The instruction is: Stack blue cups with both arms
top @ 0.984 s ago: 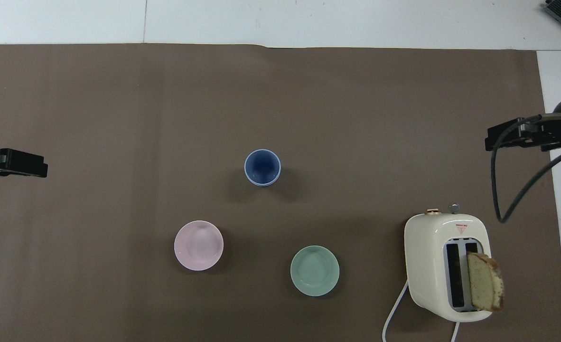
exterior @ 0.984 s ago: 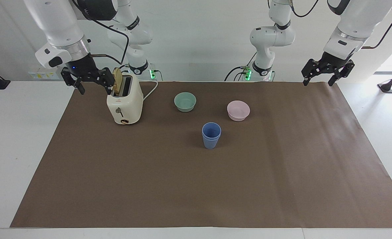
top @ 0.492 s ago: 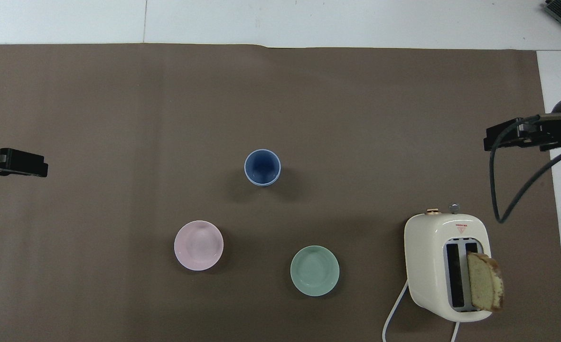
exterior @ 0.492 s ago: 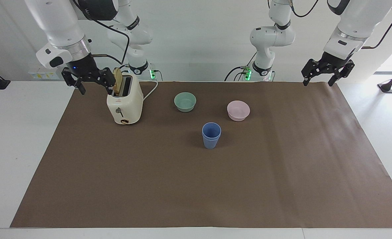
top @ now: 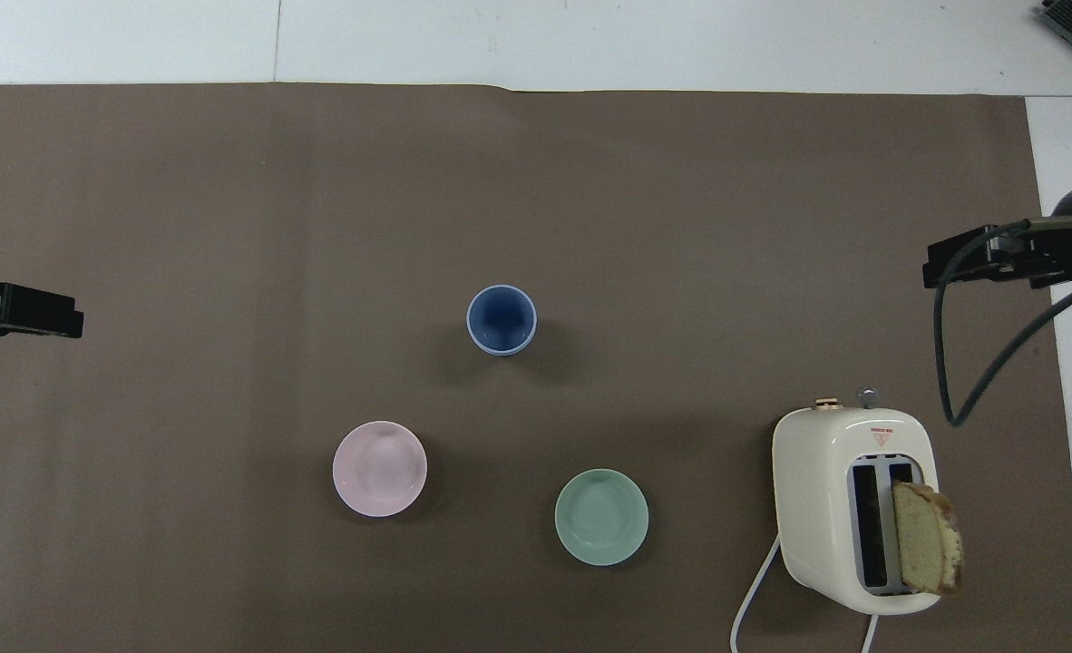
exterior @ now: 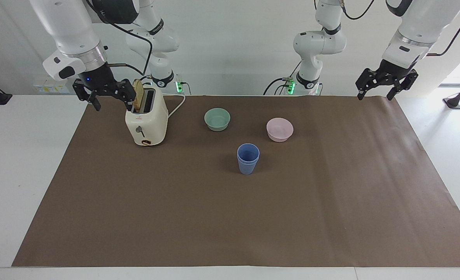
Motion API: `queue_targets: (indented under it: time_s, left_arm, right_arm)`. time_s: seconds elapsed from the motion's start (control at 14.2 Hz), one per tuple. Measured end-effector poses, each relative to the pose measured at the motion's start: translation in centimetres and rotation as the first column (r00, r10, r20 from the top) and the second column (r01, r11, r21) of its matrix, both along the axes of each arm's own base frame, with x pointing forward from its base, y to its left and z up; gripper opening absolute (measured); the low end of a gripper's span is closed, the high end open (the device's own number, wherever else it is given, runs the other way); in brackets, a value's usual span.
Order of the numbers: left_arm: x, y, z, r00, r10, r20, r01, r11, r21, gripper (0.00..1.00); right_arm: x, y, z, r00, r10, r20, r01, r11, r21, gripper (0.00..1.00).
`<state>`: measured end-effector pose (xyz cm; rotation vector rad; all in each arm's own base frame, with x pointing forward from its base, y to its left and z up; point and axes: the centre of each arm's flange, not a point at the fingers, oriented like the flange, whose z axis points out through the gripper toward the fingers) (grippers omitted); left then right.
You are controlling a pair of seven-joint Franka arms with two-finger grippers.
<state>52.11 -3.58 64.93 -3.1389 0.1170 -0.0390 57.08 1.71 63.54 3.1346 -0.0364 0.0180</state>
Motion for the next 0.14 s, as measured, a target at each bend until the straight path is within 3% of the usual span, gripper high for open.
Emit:
queue_targets:
  time_s: [0.14]
  left_arm:
    - [-0.01,0.00,0.02,1.000,0.000,0.000,0.000,1.000,0.000,1.00]
  right_arm:
    - [0.00,0.00,0.00,1.000,0.000,0.000,0.000,1.000,0.000,1.00]
